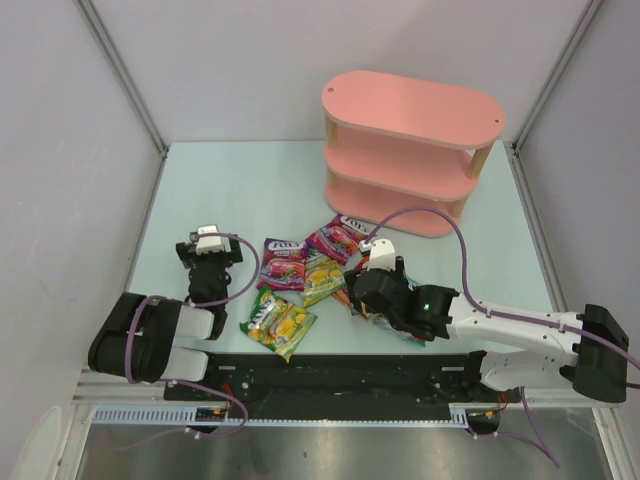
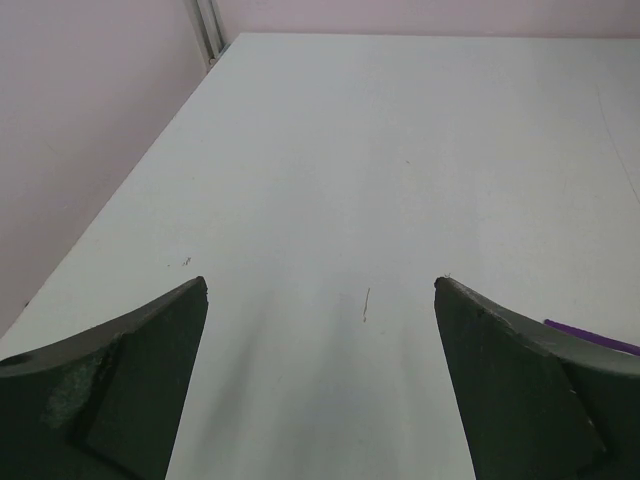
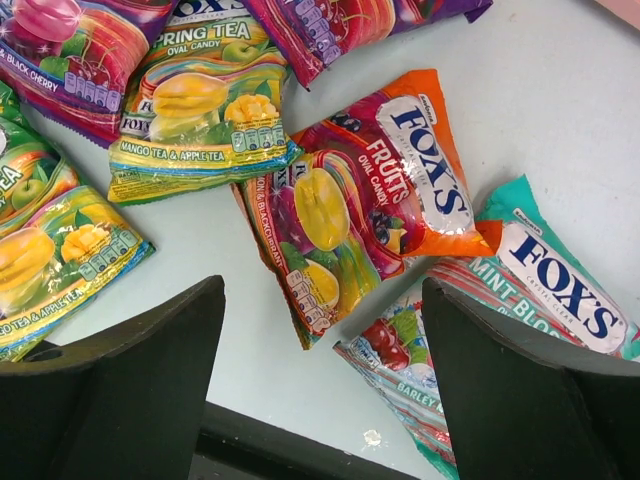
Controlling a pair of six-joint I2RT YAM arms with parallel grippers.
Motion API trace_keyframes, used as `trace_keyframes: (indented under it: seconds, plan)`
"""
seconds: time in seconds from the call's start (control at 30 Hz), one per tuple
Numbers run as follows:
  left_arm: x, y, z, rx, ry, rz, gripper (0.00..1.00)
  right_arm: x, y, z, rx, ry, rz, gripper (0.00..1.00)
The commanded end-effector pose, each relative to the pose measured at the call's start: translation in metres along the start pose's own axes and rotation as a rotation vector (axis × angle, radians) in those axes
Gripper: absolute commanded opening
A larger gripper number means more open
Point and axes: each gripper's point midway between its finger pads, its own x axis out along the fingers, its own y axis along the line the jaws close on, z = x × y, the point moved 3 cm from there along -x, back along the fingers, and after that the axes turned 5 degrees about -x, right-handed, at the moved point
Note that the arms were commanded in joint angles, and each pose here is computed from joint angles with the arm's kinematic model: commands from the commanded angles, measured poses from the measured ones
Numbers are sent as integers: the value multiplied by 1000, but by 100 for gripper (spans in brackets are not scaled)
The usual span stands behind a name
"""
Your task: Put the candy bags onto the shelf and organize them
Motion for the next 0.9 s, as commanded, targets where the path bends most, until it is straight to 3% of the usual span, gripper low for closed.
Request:
trace_keyframes:
  seconds: [0.0, 0.37, 0.47, 0.53, 0.57, 0.63, 0.67, 0.7, 0.77, 0.87]
  plan:
    - [6, -4, 20, -55, -65, -11, 100, -2, 0, 8, 41, -30, 6, 84]
    - [10, 1, 18, -71, -46, 1, 100, -16, -16, 5, 61, -22, -24, 84]
    - [4, -4, 35, -67, -100, -15, 100, -20, -22, 5, 69, -27, -29, 84]
    - [1, 6, 37, -41, -55, 90, 100, -24, -25, 6, 75, -33, -27, 85]
    - [4, 1, 70, -98, -116, 86, 100, -25, -26, 6, 81, -35, -27, 84]
    - [3, 3, 73, -169, -40, 130, 100, -26, -28, 4, 80, -33, -27, 85]
    - [4, -3, 102, -271, -79, 109, 100, -26, -28, 3, 79, -33, -27, 85]
    - [1, -11, 94, -264, -6, 64, 100, -25, -30, 3, 80, -35, -36, 85]
    - [0, -18, 113, -313, -7, 22, 100, -23, -31, 2, 84, -34, -44, 84]
    - [-8, -21, 111, -354, 53, 7, 100, -21, -32, 6, 96, -48, -50, 85]
